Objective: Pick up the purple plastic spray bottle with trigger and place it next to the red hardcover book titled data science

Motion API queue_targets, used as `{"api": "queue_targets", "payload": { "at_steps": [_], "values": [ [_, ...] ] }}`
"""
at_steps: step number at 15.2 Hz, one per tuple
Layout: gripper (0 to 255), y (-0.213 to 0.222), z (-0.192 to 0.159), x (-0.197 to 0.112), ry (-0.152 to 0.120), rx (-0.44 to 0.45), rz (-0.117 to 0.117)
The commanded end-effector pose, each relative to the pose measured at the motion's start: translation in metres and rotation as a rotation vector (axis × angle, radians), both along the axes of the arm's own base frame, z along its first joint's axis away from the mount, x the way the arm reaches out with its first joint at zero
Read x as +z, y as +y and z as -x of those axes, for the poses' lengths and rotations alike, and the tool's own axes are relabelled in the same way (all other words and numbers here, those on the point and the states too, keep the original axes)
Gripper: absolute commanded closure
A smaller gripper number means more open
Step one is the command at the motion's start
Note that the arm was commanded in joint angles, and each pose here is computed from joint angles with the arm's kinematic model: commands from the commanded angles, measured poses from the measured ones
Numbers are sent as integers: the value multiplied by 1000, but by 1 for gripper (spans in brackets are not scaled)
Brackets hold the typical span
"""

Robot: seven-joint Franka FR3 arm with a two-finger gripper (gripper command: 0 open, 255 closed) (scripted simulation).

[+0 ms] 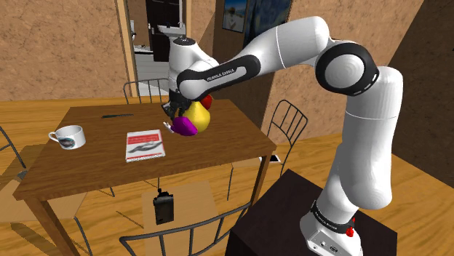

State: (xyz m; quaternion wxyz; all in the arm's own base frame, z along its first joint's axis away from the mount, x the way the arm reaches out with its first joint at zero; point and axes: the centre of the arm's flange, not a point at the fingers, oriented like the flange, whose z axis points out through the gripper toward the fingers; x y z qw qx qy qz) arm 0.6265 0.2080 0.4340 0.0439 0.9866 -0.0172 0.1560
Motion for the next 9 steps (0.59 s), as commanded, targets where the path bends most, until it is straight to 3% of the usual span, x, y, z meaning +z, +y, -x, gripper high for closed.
{"api": "queue_targets", "payload": {
  "at_steps": [1,9],
  "values": [
    [255,0,1,-9,-1,0,0],
    [255,0,1,-51,-1,0,0]
  ]
}}
